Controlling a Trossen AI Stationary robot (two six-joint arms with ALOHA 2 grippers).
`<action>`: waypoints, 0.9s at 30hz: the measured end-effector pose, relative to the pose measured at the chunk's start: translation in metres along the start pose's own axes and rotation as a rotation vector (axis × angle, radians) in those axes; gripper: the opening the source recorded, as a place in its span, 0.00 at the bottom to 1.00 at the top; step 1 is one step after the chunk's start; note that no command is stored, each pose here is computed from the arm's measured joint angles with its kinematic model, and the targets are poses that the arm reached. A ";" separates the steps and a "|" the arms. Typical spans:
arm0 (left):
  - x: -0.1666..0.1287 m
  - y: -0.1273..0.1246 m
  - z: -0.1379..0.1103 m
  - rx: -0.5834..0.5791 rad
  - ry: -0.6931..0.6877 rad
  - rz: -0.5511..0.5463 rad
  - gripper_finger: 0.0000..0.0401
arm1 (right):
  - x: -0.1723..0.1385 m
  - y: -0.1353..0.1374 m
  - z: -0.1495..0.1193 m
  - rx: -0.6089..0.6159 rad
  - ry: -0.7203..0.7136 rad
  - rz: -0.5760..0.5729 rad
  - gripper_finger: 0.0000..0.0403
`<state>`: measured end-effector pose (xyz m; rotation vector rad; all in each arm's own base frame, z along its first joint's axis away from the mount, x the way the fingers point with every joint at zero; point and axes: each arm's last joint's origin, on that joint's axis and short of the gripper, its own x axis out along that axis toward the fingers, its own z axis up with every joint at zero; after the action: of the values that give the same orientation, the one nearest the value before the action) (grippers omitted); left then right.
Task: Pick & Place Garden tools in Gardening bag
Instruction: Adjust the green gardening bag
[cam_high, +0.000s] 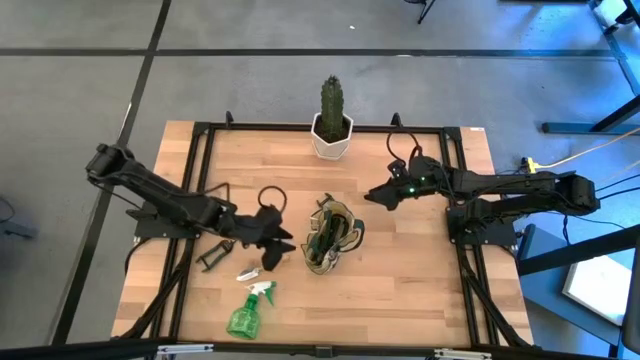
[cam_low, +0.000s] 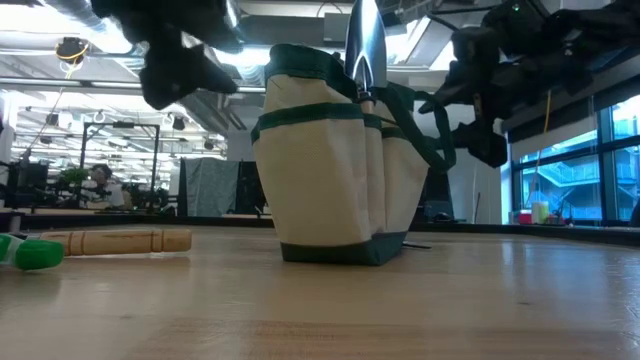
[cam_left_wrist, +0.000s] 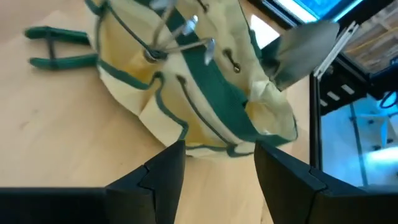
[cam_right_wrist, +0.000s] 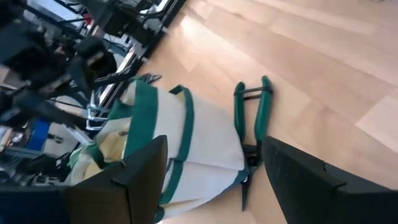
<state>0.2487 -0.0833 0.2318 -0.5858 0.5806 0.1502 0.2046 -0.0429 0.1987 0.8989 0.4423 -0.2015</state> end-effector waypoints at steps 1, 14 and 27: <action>0.003 -0.003 0.001 0.012 -0.004 -0.001 0.47 | 0.000 0.000 0.000 0.000 -0.004 -0.005 0.65; 0.026 -0.032 0.021 0.234 0.055 0.125 0.47 | 0.000 -0.002 0.000 0.040 -0.023 -0.036 0.65; 0.049 -0.027 0.017 0.177 0.112 0.132 0.47 | 0.001 -0.001 0.000 0.047 -0.020 -0.035 0.65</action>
<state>0.3058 -0.0978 0.2288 -0.3862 0.7339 0.1893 0.2046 -0.0433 0.1973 0.9344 0.4358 -0.2532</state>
